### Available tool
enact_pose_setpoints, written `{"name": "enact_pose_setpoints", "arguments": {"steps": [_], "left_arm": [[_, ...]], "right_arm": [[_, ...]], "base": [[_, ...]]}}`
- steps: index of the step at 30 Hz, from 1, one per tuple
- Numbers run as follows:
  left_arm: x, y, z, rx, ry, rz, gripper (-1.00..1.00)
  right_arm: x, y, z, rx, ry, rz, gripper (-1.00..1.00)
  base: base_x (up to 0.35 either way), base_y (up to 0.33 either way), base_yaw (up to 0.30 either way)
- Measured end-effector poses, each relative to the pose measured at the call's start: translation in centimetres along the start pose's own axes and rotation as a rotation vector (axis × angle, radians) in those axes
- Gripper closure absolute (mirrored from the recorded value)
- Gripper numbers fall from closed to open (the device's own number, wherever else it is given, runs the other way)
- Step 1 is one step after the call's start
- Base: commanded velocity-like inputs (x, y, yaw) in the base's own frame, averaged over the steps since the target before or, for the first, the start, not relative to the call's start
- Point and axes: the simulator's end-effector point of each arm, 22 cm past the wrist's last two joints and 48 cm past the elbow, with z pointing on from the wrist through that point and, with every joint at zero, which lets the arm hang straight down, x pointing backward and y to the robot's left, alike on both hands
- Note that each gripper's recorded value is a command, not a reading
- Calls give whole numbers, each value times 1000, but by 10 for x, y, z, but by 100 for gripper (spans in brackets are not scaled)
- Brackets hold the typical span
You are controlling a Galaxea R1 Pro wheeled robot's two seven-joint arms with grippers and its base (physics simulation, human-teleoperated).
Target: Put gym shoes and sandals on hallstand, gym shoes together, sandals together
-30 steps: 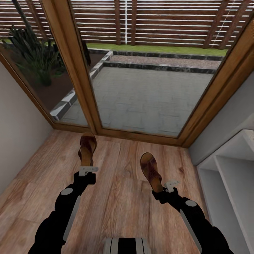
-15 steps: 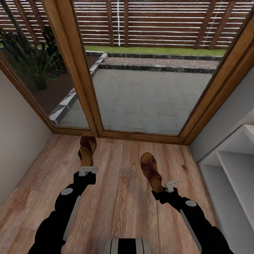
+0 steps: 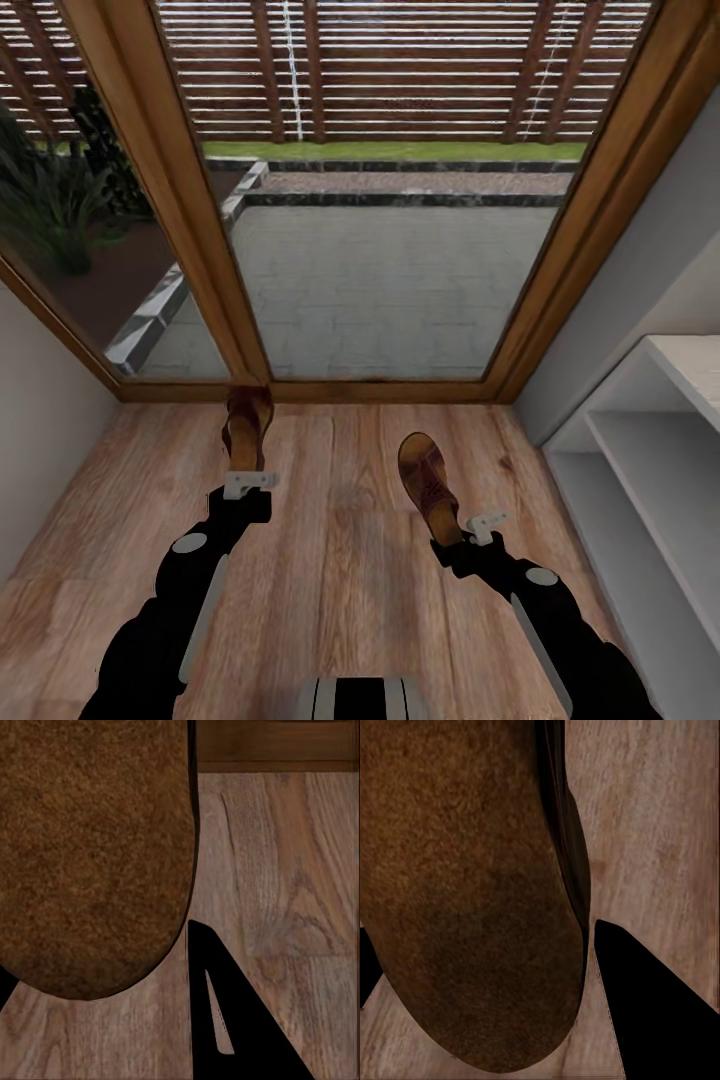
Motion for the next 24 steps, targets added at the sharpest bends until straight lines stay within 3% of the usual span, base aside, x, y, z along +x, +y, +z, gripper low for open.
{"name": "enact_pose_setpoints", "arguments": {"steps": [24], "left_arm": [[-6,0,-3,-1,-32,2,100]], "right_arm": [[-6,-1,-1,4,-29,-8,100]], "base": [[0,0,-220]]}}
